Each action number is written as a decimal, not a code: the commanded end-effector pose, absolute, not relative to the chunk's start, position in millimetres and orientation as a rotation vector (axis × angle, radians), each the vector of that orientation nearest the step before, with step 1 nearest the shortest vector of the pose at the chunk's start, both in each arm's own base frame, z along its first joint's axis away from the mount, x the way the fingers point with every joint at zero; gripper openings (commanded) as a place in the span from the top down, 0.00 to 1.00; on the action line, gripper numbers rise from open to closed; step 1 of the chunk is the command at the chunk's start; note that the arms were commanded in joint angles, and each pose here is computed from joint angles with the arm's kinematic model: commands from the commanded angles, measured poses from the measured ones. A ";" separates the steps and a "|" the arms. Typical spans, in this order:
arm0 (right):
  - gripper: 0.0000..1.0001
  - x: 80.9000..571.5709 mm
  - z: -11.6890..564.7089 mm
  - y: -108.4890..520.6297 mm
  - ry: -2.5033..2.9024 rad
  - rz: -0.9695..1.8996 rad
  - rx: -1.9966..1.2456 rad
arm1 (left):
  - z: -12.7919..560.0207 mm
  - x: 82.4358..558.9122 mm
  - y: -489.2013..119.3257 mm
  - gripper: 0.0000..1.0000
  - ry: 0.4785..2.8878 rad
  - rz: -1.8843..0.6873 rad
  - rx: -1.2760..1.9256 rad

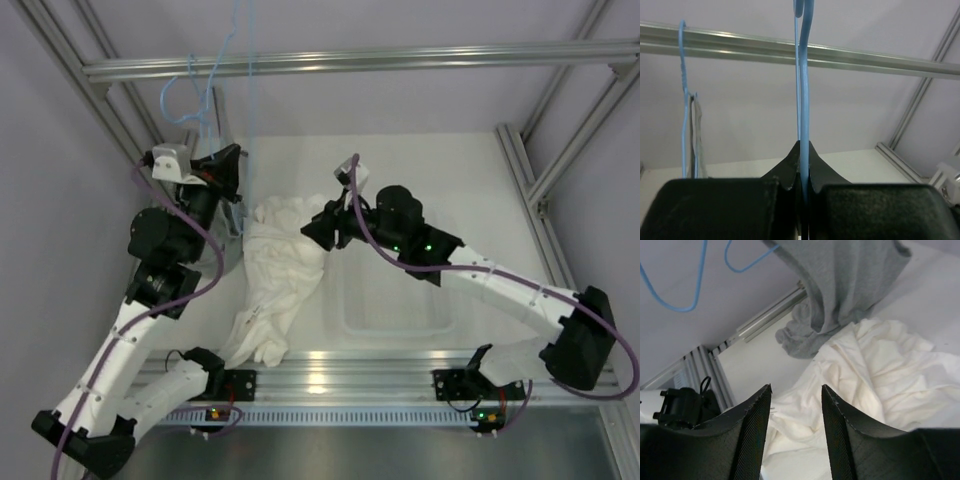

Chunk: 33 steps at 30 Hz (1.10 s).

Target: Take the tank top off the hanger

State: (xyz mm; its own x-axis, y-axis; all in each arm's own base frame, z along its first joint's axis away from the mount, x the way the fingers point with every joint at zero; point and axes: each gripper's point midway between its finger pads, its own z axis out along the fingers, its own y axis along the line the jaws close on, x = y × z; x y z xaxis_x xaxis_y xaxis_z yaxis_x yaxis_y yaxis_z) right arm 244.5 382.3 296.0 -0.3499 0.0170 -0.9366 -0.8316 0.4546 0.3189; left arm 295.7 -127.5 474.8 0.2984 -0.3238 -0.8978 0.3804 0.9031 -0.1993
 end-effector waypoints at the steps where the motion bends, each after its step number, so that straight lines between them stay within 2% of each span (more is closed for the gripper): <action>1: 0.55 252.2 332.4 334.2 1.641 0.861 -0.572 | 464.2 277.3 -108.7 1.00 1.294 -0.459 -0.022; 6: 0.53 260.9 338.5 278.6 1.695 0.630 -0.455 | 441.5 257.4 -113.8 1.00 1.498 -0.500 0.021; 8: 0.53 262.6 342.0 261.5 1.701 0.569 -0.417 | 421.7 251.7 -117.9 1.00 1.649 -0.504 0.036; 11: 0.53 259.7 347.8 248.5 1.693 0.543 -0.392 | 387.3 244.9 -114.8 1.00 1.874 -0.447 0.041; 17: 0.53 255.2 354.6 239.7 1.680 0.535 -0.384 | 357.7 226.7 -100.0 1.00 2.124 -0.326 0.044; 23: 0.53 254.4 355.4 236.7 1.675 0.526 -0.384 | 372.3 241.2 -73.4 1.00 2.135 -0.114 -0.012; 29: 0.53 255.6 355.4 237.7 1.674 0.516 -0.397 | 399.1 274.5 -101.1 1.00 2.070 -0.186 0.066; 33: 0.53 255.1 356.5 233.5 1.666 0.500 -0.395 | 408.9 296.5 -106.2 1.00 2.057 -0.142 0.094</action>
